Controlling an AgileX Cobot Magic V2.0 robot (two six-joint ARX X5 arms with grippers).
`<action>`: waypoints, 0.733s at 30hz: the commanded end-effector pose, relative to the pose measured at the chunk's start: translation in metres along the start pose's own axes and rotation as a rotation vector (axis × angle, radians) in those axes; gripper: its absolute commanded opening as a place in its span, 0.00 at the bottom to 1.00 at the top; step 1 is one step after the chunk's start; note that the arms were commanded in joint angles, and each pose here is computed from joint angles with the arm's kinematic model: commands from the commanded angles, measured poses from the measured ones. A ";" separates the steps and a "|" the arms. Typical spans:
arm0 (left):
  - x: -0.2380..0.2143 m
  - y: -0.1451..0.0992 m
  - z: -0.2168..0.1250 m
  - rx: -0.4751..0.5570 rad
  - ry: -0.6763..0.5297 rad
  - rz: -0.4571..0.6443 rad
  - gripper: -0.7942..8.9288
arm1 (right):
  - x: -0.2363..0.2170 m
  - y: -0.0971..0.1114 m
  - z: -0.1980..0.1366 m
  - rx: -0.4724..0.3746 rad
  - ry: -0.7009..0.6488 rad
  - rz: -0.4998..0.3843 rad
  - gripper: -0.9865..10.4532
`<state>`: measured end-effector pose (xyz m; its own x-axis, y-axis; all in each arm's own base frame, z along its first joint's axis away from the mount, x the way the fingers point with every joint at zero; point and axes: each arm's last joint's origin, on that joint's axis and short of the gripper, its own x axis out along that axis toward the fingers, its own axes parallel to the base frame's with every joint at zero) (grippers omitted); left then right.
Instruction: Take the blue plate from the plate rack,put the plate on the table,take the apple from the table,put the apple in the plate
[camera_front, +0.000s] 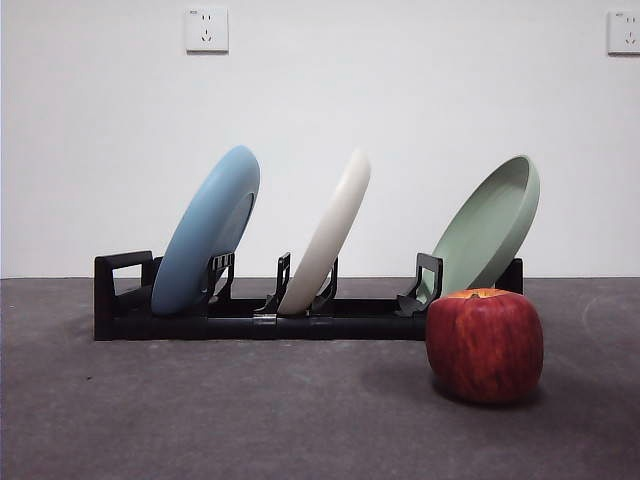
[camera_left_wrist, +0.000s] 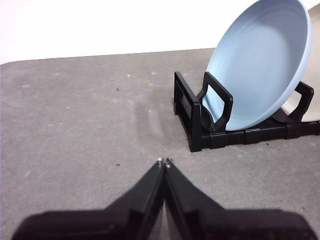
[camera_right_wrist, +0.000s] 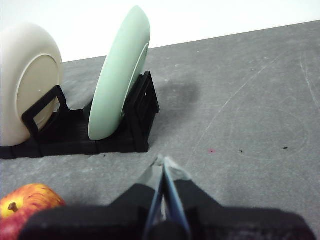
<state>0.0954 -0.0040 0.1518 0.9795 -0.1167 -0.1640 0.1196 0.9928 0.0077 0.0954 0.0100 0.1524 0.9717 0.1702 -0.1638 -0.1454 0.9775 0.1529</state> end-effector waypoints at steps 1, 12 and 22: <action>0.001 0.000 -0.004 -0.005 0.006 0.002 0.08 | 0.001 -0.001 -0.005 0.011 0.021 -0.001 0.07; 0.001 0.000 -0.002 -0.086 -0.016 -0.005 0.08 | 0.001 0.000 -0.004 0.127 0.020 0.005 0.07; -0.008 -0.001 0.020 -0.326 -0.038 -0.034 0.07 | -0.008 0.005 0.025 0.267 0.030 0.001 0.07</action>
<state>0.0922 -0.0048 0.1663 0.9783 -0.1436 -0.1497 0.1038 0.9637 -0.2461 0.0922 0.0099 0.1719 0.9608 0.1751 -0.2148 -0.0837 0.9222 0.3775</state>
